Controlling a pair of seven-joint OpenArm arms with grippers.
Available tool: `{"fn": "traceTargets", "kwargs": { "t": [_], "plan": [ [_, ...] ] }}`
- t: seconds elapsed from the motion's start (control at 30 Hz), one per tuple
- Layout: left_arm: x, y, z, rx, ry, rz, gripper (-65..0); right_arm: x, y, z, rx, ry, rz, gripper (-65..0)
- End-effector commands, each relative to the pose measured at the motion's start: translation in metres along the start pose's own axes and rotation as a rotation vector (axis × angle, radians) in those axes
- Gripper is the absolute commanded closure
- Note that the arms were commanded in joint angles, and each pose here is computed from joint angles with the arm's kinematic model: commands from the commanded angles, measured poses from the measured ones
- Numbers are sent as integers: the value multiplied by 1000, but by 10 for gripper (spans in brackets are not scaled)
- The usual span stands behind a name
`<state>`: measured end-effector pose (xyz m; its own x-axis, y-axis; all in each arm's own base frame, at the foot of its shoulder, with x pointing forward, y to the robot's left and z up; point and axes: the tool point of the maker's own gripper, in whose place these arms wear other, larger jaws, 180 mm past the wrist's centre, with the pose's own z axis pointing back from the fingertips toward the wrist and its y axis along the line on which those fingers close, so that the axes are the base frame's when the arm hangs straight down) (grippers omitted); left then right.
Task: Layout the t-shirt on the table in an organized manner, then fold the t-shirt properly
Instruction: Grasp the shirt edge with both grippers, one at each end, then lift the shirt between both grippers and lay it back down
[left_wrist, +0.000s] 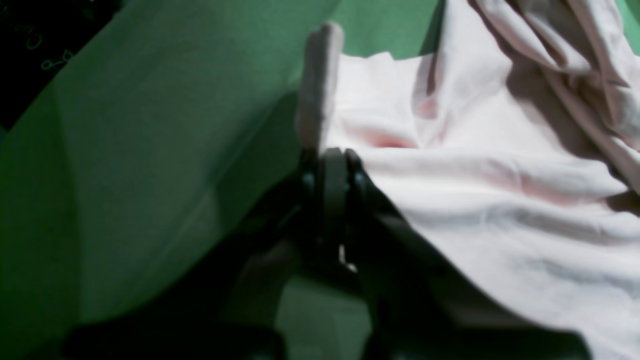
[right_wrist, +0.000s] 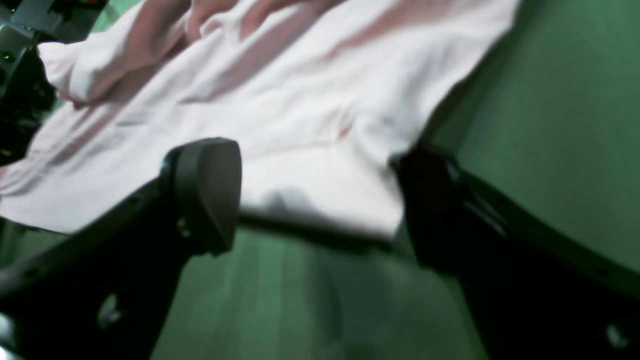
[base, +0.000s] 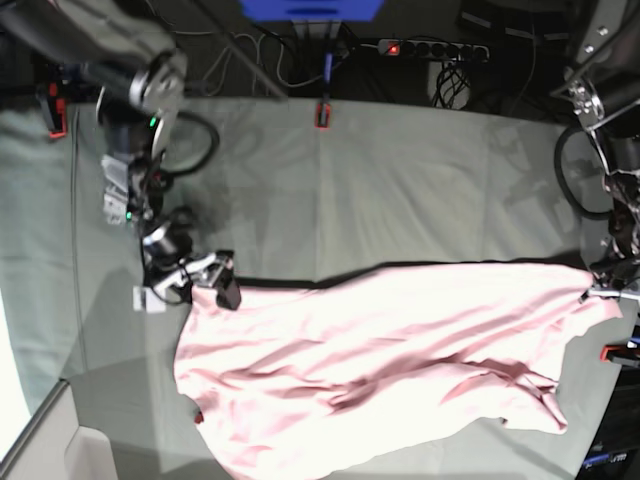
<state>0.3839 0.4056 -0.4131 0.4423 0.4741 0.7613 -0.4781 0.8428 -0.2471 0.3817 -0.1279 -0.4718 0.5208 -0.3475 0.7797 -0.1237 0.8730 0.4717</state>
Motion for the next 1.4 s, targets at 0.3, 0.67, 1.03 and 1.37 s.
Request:
{"fn": "traceTargets", "kwargs": {
  "t": [0.3,0.67,1.03,1.37],
  "plan": [
    [33,-2,2,-6,-76,-2,0,-24,30,-10,48,173,114,-222],
    [35,-5,2,-13,-81,4,0,65,-9,24,-81,-45,257,0],
    [20,-48,19,-99,22,-59,0,155,-10,92,-225,-167,545,0],
    [51,-80,132,-137,-149,-188,0,151,-25,153,-355,-37,725,0]
  ]
}}
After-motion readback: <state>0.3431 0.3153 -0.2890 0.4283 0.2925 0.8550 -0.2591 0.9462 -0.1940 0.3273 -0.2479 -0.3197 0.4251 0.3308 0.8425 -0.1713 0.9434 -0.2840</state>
